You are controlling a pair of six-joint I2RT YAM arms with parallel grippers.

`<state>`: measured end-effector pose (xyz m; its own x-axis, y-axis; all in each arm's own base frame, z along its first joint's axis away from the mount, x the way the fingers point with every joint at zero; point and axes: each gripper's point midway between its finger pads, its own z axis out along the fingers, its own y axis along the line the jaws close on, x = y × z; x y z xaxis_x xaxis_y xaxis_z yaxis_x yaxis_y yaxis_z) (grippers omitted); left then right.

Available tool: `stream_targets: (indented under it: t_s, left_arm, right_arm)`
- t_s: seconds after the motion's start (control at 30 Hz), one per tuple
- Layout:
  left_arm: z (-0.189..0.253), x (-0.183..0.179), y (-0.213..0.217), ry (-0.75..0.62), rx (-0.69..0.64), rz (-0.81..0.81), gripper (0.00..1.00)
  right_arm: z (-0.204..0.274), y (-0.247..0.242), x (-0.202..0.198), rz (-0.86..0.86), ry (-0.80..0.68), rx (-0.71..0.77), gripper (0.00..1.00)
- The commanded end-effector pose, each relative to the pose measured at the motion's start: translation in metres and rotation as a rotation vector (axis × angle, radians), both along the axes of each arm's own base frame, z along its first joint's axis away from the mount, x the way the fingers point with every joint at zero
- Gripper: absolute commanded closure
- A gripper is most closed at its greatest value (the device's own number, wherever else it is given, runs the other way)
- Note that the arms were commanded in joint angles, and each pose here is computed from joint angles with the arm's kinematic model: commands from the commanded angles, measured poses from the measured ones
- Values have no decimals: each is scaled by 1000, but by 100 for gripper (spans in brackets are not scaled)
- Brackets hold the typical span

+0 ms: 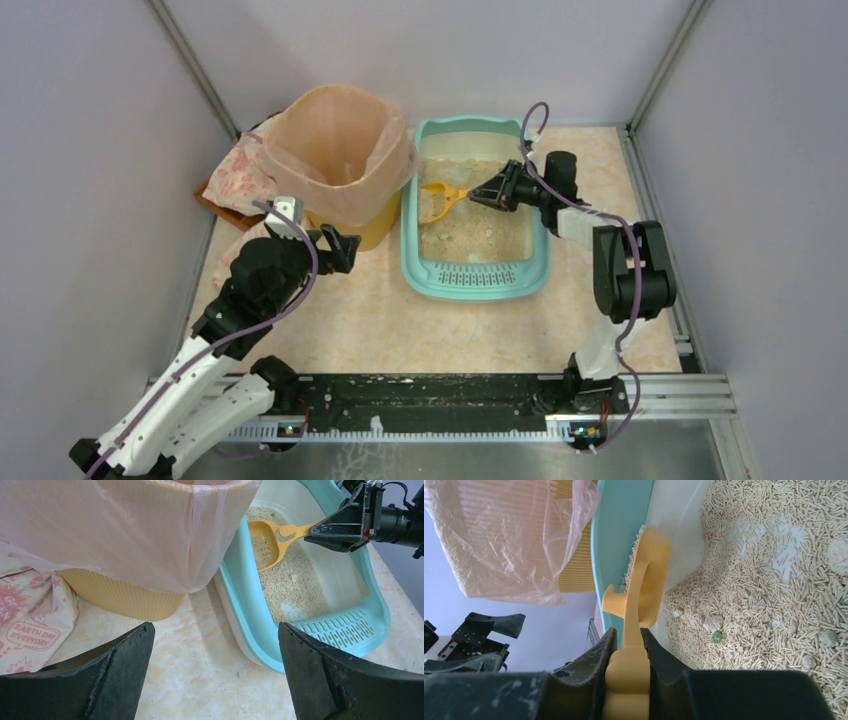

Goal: Clean the litter box

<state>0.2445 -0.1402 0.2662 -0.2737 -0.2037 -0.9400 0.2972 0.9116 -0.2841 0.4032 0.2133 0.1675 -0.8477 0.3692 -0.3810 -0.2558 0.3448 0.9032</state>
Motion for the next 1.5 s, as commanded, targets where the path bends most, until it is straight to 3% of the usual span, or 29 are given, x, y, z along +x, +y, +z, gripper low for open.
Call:
stream_targets:
  t_s: [0.0,0.9,1.47]
  left_arm:
    - [9,-2,-1,-25,-13,-14,1]
    - [13,-6,-6,-34,-33,-50,1]
    - [8,-5,-8,-21,-21,-57,1]
  right_arm:
    - [40,0,-9,22,-97,18,100]
    - [43,-36,-27,-78,-106,-96,100]
    - [72,-94,-52,-175,-191,79,100]
